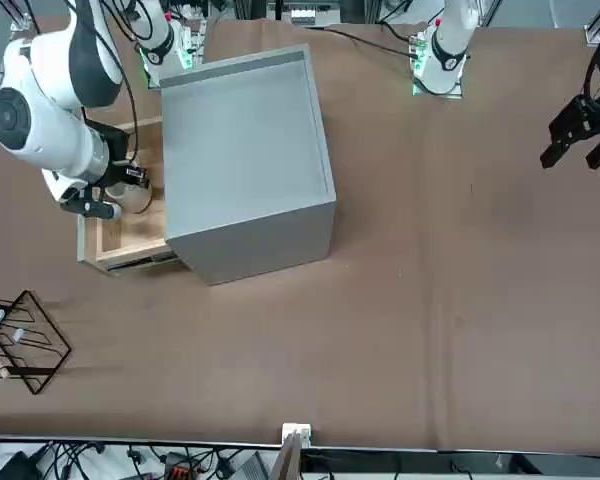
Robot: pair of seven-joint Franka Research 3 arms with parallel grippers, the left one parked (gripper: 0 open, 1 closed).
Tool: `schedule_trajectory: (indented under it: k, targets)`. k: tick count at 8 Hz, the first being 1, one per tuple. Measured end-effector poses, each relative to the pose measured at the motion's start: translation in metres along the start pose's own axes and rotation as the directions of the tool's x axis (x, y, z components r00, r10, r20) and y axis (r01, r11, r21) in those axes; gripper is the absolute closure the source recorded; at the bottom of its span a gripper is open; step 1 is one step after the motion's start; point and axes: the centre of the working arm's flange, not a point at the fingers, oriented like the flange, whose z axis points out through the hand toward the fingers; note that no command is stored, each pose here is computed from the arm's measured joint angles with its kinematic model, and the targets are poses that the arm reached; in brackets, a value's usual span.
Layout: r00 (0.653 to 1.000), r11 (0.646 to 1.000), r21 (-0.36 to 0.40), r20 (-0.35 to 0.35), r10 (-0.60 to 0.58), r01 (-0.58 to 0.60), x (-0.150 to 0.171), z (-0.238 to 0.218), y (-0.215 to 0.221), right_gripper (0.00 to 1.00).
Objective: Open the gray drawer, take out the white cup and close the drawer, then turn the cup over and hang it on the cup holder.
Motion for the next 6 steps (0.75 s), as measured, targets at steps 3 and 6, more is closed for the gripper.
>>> schedule_trajectory:
  k: [3,6]
  targets:
    - [0.999,1.000,0.011,-0.025,0.027,-0.027,-0.013,-0.075,-0.001,0.95]
    - [0.998,0.999,0.016,-0.032,0.051,-0.051,-0.035,-0.148,0.009,0.95]
